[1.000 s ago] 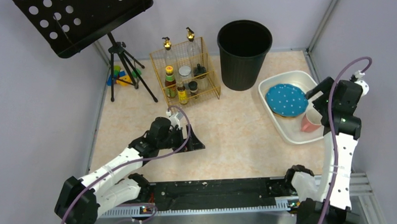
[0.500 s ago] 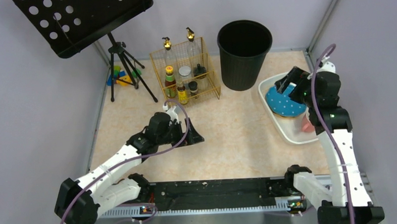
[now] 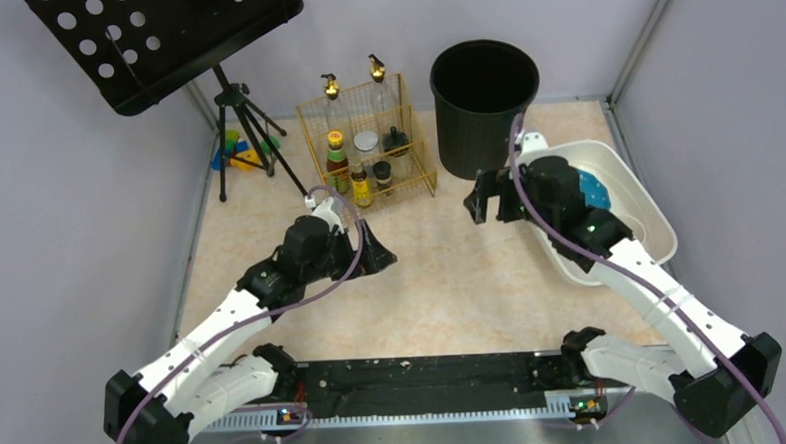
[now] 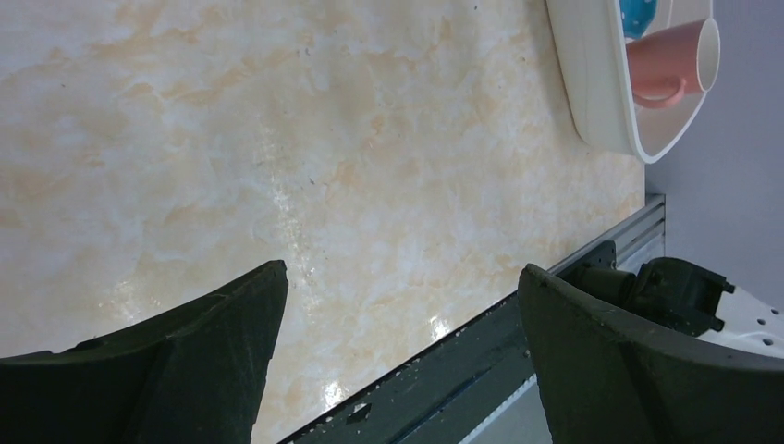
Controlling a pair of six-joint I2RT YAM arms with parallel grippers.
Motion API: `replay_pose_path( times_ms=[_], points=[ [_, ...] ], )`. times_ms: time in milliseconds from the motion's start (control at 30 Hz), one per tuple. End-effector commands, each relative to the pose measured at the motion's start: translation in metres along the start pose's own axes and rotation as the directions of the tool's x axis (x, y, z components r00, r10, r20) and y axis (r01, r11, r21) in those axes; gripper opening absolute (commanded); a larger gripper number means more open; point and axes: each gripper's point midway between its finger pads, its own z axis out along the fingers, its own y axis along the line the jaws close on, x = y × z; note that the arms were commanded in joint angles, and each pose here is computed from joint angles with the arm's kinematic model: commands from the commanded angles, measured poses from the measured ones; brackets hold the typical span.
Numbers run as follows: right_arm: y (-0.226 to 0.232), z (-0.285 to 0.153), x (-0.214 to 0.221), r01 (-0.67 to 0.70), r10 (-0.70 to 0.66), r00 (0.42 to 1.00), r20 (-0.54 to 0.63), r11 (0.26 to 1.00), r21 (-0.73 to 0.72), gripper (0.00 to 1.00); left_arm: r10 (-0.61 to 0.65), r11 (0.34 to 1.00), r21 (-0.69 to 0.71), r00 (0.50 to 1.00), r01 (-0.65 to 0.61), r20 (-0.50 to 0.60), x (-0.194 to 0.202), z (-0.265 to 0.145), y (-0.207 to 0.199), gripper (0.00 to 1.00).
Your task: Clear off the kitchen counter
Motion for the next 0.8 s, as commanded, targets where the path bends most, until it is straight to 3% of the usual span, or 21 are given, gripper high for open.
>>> replay_pose_path(
  times_ms=[0,200,433,633,767],
  points=[
    [0.028,0.005,0.016,0.074,-0.072,0.997,0.025,0.995,-0.072,0.99,0.035,0.999,-0.023,0.992,-0.033,0.125,-0.031,-0.018,-0.009,0.99],
    [0.052,0.01,0.059,0.168,-0.169,0.985,-0.022,0.986,-0.02,0.99,0.108,0.994,-0.024,0.976,-0.105,0.188,-0.049,-0.035,-0.02,0.99],
    [0.085,0.002,0.062,0.216,-0.215,0.976,0.027,0.975,-0.051,0.99,0.253,0.966,-0.014,0.939,-0.257,0.234,-0.061,-0.052,-0.03,0.99],
    [0.099,0.0,0.065,0.207,-0.205,0.978,0.029,0.973,-0.103,0.99,0.307,0.951,-0.054,0.916,-0.303,0.258,-0.065,-0.057,-0.023,0.99],
    [0.088,0.002,0.061,0.204,-0.202,0.979,0.036,0.978,-0.034,0.99,0.321,0.947,-0.06,0.913,-0.317,0.252,-0.065,-0.056,-0.022,0.99]
  ],
)
